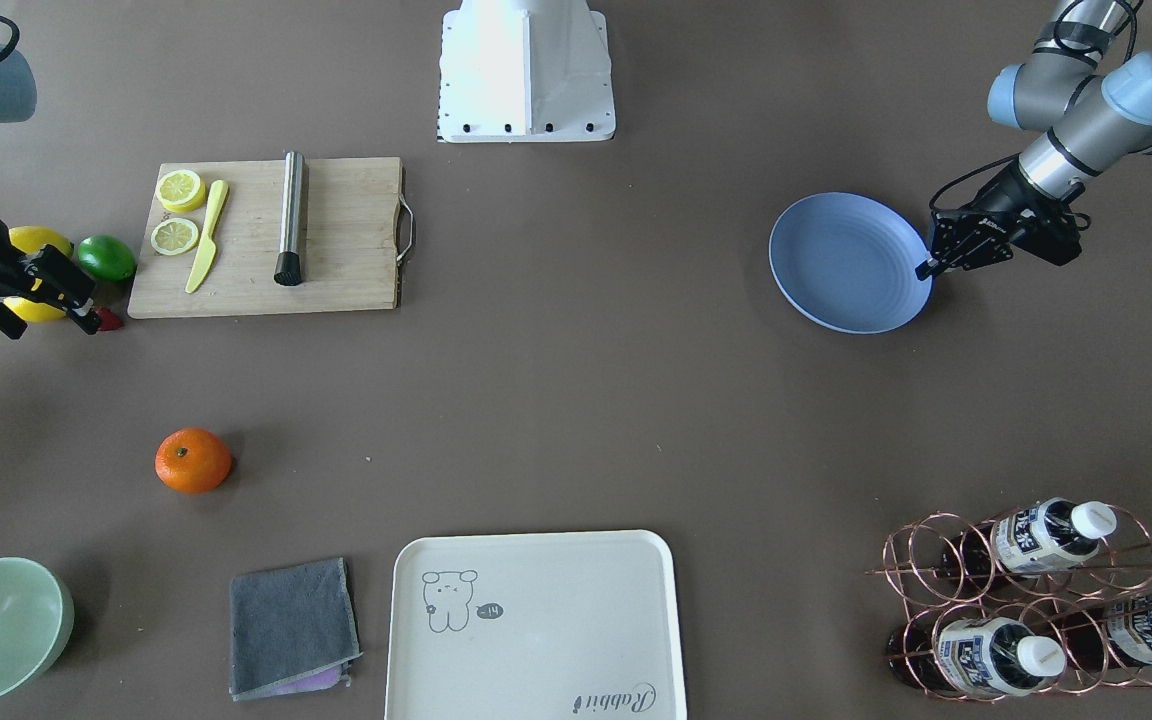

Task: Pick orange to plate
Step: 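Push the blue plate inward with the left gripper while right gripper nears orange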

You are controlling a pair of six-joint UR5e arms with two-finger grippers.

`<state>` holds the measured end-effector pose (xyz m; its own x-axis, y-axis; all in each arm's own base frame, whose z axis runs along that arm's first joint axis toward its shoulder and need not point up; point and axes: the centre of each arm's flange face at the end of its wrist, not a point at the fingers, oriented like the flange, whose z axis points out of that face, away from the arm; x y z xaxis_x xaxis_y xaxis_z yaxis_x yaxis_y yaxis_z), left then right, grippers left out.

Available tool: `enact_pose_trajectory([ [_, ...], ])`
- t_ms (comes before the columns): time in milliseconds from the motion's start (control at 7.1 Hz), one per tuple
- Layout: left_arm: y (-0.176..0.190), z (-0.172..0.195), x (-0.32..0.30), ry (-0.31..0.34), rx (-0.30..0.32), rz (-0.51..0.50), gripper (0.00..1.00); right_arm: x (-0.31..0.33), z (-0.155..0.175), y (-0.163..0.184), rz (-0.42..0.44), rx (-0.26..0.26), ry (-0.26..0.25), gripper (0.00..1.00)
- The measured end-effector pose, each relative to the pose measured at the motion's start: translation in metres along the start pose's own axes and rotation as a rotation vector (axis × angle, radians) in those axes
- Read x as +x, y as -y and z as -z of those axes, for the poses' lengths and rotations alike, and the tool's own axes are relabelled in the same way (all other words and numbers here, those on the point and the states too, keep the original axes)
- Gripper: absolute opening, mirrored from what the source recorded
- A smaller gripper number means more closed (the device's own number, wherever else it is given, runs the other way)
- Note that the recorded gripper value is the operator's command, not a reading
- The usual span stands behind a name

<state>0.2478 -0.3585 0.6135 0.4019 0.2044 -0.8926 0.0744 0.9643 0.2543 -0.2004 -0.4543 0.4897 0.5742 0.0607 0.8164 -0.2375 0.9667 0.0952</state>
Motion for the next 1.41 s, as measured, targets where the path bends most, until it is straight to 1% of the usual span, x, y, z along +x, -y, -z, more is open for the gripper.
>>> enact_pose_trajectory([
  [282, 0.005, 0.004, 0.008, -0.019, 0.002, 0.003, 0.00, 0.001, 0.000, 0.000, -0.001, -0.001, -0.001, 1.00],
  [423, 0.018, 0.006, 0.020, -0.041, 0.003, 0.025, 0.00, 0.001, 0.000, 0.000, -0.001, 0.001, -0.002, 1.00],
  [563, 0.049, 0.000, 0.044, -0.060, 0.017, 0.084, 0.00, 0.001, 0.000, 0.000, -0.001, 0.004, -0.004, 1.00],
  [704, 0.092, -0.015, 0.083, -0.069, 0.029, 0.145, 0.00, 0.001, -0.001, 0.000, -0.001, 0.006, -0.005, 1.00],
  [845, 0.140, -0.032, 0.136, -0.059, 0.038, 0.185, 0.00, 0.001, -0.001, 0.001, 0.000, 0.007, -0.006, 1.00],
  [986, 0.173, -0.049, 0.186, -0.034, 0.041, 0.203, 0.00, 0.001, -0.001, 0.001, 0.000, 0.010, -0.007, 1.00],
  [1127, 0.189, -0.071, 0.235, -0.005, 0.036, 0.207, 0.00, 0.001, -0.001, 0.001, 0.000, 0.011, -0.008, 1.00],
  [1408, 0.197, -0.113, 0.315, 0.030, 0.034, 0.204, 0.00, 0.001, -0.002, 0.001, 0.000, 0.009, -0.010, 1.00],
])
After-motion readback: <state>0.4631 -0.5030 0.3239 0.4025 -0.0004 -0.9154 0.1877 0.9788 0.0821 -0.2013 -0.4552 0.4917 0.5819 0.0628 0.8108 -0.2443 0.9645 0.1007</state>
